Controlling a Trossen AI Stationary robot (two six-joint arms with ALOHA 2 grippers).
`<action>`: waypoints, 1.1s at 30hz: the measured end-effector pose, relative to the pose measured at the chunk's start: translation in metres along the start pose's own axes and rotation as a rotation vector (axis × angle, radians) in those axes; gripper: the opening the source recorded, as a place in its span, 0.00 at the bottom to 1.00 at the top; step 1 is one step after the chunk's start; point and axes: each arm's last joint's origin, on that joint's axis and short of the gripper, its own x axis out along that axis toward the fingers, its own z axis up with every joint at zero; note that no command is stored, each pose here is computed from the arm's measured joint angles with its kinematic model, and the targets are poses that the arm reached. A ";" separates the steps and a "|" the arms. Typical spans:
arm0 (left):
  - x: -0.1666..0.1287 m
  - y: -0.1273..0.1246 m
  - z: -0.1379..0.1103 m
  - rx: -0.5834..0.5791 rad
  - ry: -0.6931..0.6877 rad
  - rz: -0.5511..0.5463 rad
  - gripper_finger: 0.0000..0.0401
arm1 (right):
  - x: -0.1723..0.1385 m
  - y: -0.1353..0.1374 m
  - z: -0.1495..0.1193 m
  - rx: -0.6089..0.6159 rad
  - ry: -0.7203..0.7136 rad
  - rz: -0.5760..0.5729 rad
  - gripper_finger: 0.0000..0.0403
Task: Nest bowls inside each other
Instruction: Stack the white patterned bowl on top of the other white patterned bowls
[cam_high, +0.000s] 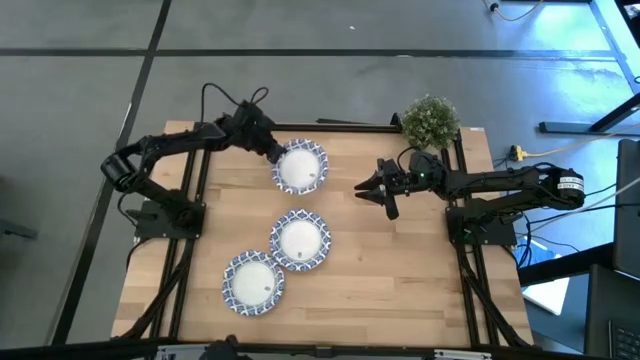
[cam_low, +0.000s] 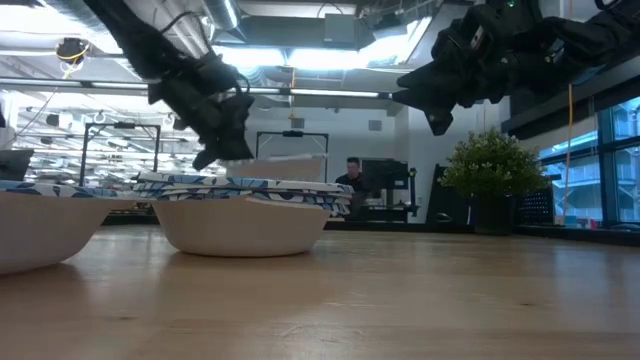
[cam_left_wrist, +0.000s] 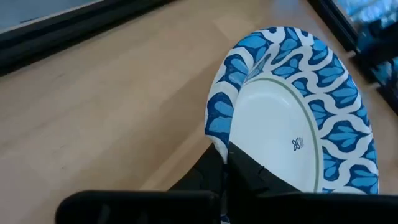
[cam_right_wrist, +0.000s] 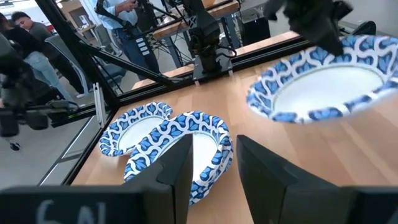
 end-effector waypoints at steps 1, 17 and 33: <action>-0.002 -0.002 0.004 0.004 0.016 -0.012 0.00 | 0.000 0.000 0.000 0.000 0.001 0.000 0.31; 0.008 -0.071 -0.019 0.116 0.310 -0.277 0.00 | 0.000 0.000 0.000 -0.024 -0.002 -0.008 0.31; 0.017 -0.128 -0.061 0.198 0.449 -0.257 0.00 | 0.000 0.000 0.000 -0.022 -0.004 -0.008 0.31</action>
